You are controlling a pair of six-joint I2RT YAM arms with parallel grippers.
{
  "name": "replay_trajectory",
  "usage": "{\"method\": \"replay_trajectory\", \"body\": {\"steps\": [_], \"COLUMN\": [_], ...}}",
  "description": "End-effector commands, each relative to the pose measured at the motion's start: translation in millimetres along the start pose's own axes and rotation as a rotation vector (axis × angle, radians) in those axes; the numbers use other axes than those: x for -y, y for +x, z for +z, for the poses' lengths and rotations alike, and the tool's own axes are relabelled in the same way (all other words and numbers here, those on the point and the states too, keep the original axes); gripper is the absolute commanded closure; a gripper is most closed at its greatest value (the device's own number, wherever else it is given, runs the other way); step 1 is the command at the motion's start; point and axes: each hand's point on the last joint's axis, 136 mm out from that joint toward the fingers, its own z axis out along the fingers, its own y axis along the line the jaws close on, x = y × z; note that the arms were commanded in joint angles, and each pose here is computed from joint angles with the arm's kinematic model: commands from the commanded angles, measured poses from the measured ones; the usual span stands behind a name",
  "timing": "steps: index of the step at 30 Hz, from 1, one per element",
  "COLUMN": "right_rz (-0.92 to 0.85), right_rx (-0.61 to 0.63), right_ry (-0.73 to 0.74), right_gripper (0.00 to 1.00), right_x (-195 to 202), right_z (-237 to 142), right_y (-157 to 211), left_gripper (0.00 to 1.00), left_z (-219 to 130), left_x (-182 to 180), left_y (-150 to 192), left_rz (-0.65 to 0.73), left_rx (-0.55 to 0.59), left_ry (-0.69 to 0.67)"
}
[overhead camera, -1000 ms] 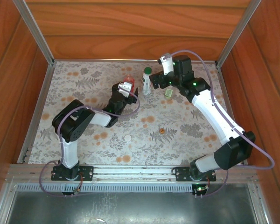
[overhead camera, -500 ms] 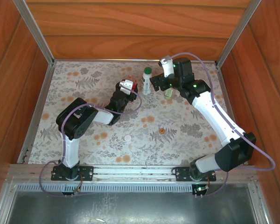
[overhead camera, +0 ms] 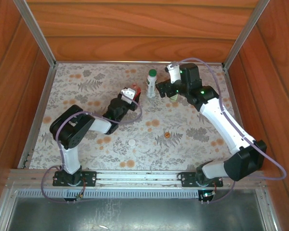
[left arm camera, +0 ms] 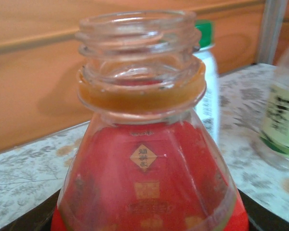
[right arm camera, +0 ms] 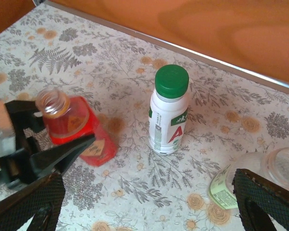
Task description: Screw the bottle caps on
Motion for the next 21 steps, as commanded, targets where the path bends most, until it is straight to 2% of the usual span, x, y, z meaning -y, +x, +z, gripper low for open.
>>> {"method": "replay_trajectory", "body": {"steps": [1, 7, 10, 16, 21], "right_rz": [0.023, 0.048, 0.054, 0.077, 0.103], "right_rx": [0.001, -0.031, -0.046, -0.06, -0.112], "right_ry": [-0.041, -0.044, -0.038, -0.029, -0.011], "right_gripper": [0.05, 0.05, 0.05, 0.05, 0.05], "right_x": [-10.9, -12.8, -12.1, -11.2, -9.4], "right_z": [-8.8, -13.1, -14.0, -16.3, -19.3], "right_y": [7.8, 31.7, 40.1, 47.9, 66.7], "left_gripper": [0.41, 0.41, 0.41, 0.41, 0.4], "left_z": [-27.0, -85.3, -103.1, -123.0, -130.9], "left_x": [20.3, 61.0, 75.7, 94.0, 100.1], "left_y": [-25.5, -41.2, -43.2, -25.8, -8.2], "left_rz": [-0.022, -0.069, -0.082, -0.025, 0.002], "left_rx": [0.066, 0.104, 0.093, 0.047, -0.018], "left_ry": [0.187, 0.572, 0.705, 0.857, 0.906]}}
